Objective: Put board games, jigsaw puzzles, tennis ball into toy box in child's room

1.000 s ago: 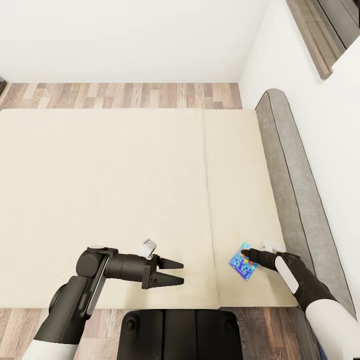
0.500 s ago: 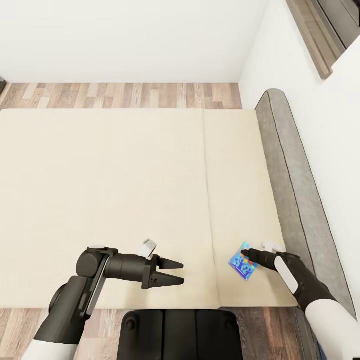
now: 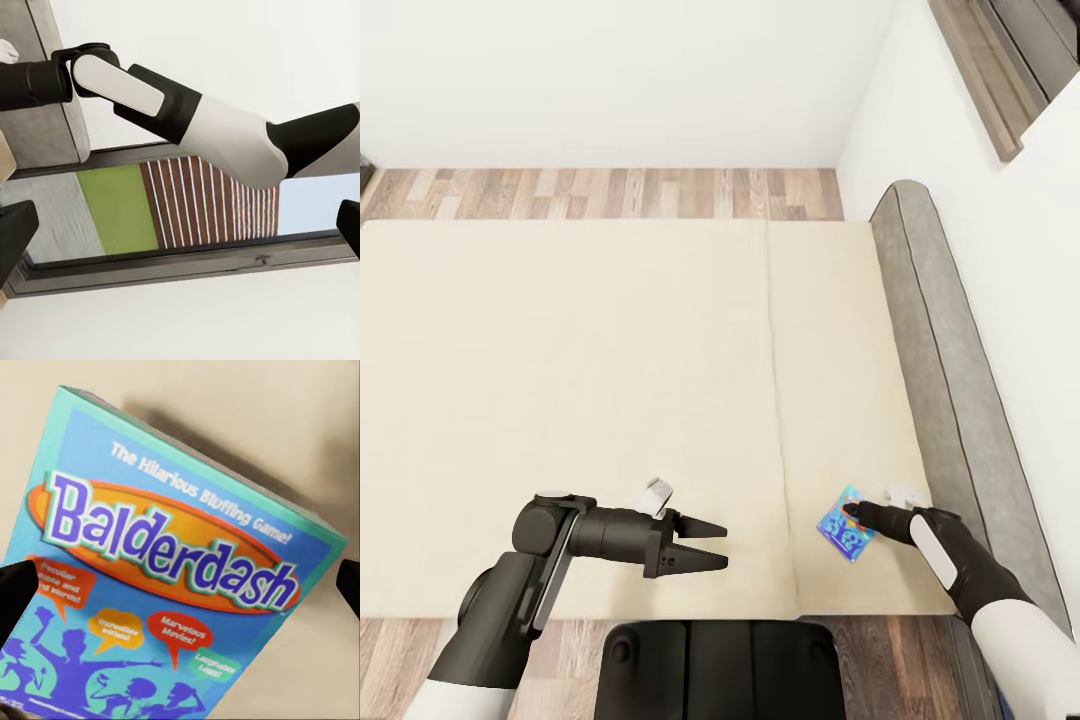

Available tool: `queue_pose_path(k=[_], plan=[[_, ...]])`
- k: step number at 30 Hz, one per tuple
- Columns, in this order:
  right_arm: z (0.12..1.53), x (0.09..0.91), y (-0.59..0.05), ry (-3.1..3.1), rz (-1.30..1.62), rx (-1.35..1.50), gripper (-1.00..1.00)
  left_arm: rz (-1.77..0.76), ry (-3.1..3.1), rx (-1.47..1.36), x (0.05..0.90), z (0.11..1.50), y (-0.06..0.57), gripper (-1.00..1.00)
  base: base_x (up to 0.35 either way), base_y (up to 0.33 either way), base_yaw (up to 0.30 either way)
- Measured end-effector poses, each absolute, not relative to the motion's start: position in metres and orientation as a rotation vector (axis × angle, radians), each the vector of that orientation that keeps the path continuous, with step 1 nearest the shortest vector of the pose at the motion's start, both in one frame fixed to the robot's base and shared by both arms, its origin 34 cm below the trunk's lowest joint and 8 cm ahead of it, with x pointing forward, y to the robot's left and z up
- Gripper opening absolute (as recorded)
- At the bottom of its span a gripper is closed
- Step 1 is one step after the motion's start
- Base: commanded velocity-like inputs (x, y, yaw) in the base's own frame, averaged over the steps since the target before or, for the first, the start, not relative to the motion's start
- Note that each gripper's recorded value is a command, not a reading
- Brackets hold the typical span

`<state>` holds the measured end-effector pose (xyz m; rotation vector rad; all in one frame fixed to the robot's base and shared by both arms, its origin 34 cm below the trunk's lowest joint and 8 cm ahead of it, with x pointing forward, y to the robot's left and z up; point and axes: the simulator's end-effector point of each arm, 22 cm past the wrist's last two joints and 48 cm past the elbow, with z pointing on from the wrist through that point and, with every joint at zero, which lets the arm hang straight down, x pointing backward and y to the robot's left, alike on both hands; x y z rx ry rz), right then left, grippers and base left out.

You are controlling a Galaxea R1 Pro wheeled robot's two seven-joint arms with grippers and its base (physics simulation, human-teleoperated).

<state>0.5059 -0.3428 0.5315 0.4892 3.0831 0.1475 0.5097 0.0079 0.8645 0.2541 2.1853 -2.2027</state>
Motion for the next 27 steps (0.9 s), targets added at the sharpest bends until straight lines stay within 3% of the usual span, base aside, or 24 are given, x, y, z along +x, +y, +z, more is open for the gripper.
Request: queue_pose_path(k=[27], plan=[[0.5354,0.5108,-0.3429,3.073,0.15,0.487,1.0,-2.197,2.181,0.264,0.511,0.8684,0.0079,1.0,0.0,0.0,0.0]])
